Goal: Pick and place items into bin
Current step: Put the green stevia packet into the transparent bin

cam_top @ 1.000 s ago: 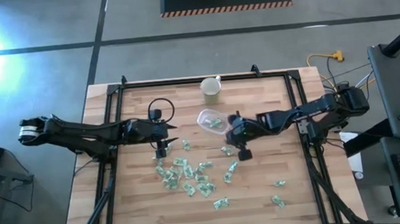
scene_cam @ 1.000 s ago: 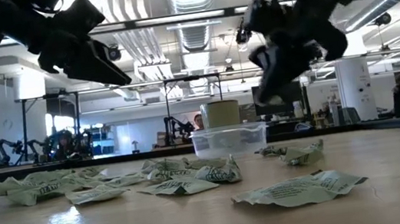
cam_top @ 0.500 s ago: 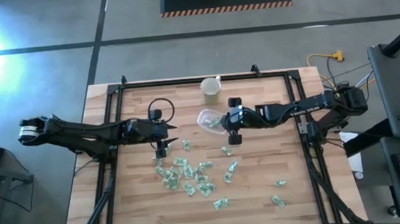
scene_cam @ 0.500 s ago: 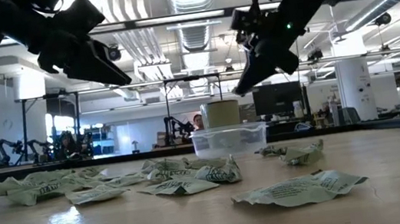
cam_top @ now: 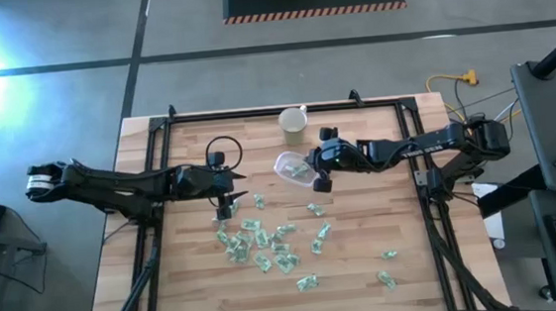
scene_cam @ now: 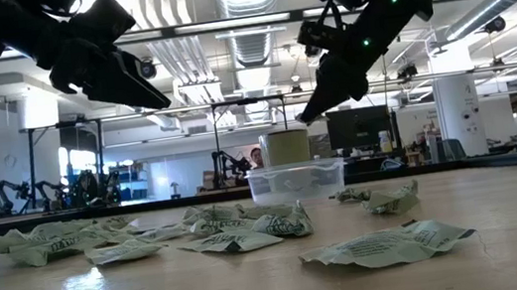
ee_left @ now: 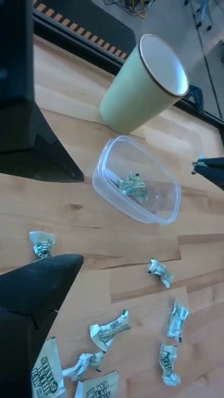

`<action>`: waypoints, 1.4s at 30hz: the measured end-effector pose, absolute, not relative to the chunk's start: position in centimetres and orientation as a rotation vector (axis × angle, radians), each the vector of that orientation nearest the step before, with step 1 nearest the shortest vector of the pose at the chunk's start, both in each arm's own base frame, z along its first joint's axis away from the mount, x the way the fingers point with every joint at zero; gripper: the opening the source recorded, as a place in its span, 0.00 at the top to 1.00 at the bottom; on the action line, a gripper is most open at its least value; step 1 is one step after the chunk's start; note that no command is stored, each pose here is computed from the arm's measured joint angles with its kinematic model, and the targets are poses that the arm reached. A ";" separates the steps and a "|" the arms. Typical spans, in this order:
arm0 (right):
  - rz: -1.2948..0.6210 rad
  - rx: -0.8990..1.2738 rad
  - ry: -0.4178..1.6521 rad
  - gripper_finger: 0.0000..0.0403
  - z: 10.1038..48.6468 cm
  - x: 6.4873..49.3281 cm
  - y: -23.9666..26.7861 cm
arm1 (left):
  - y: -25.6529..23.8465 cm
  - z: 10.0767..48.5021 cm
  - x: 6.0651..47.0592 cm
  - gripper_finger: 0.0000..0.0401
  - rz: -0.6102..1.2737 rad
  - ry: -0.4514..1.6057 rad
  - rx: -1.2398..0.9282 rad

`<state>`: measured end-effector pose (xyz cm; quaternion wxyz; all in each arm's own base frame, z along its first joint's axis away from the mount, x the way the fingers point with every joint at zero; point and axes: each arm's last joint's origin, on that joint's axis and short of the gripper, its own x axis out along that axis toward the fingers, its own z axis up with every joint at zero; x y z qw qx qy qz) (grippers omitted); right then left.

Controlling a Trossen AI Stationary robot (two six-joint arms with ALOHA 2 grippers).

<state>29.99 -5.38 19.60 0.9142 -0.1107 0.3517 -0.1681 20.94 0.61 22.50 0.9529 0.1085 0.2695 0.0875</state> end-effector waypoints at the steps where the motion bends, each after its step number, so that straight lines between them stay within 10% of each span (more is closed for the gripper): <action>1: -0.340 -0.225 0.722 0.96 19.5 30.0 -5.4 | 0.6 22.5 20.9 0.54 0.178 0.548 0.220; 20: -0.339 -0.211 0.755 0.83 15.0 31.4 -5.9 | 0.6 22.5 20.9 0.54 0.182 0.548 0.221; 42: -0.236 -0.194 0.724 0.69 19.8 28.7 -5.0 | 0.6 16.1 26.7 0.55 0.011 0.839 0.269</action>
